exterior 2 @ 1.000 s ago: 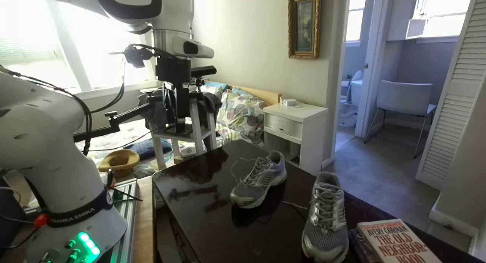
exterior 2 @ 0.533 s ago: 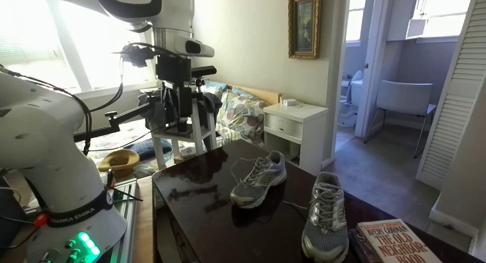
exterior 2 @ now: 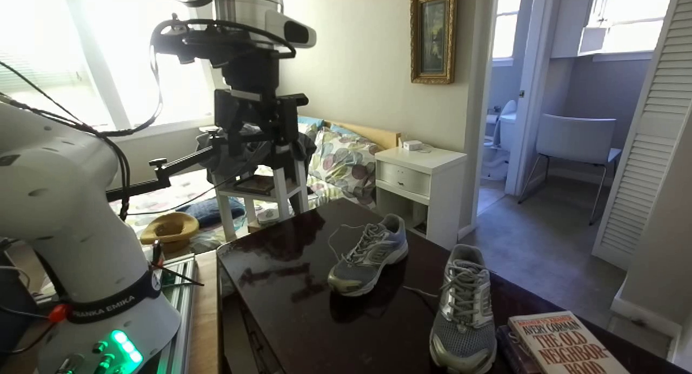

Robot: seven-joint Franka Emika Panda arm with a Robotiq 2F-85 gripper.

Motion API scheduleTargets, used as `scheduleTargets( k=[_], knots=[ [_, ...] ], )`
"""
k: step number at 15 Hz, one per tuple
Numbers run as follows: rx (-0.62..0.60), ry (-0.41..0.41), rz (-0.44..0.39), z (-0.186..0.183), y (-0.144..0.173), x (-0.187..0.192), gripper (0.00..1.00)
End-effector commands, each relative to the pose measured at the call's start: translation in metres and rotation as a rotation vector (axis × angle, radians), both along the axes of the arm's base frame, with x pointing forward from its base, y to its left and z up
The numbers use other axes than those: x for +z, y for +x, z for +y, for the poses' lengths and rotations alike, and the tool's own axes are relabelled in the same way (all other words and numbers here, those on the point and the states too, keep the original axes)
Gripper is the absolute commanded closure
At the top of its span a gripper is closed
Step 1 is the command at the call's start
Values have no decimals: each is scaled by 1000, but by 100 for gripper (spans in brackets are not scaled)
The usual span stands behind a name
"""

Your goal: Move the left shoe to the left

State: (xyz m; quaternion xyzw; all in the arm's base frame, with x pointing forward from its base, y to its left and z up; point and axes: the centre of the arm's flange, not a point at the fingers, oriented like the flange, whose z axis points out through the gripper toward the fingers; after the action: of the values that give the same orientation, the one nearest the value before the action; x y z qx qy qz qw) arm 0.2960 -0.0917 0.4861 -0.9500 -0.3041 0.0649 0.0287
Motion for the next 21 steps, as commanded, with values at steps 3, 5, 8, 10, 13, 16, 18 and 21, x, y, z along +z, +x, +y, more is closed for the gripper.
scheduleTargets(
  k=[3,5,8,10,13,16,18,21],
  knots=[
    [55,26,-7,-7,-1,4,0],
    [62,26,-6,-6,0,4,0],
    [65,26,-6,-5,0,4,0],
    [65,26,-6,-5,0,4,0],
    [65,26,-6,-5,0,4,0],
    [65,26,-6,-5,0,4,0],
    [-40,62,-6,2,9,3,0],
    [-217,112,-22,36,62,-16,0]
  ],
)
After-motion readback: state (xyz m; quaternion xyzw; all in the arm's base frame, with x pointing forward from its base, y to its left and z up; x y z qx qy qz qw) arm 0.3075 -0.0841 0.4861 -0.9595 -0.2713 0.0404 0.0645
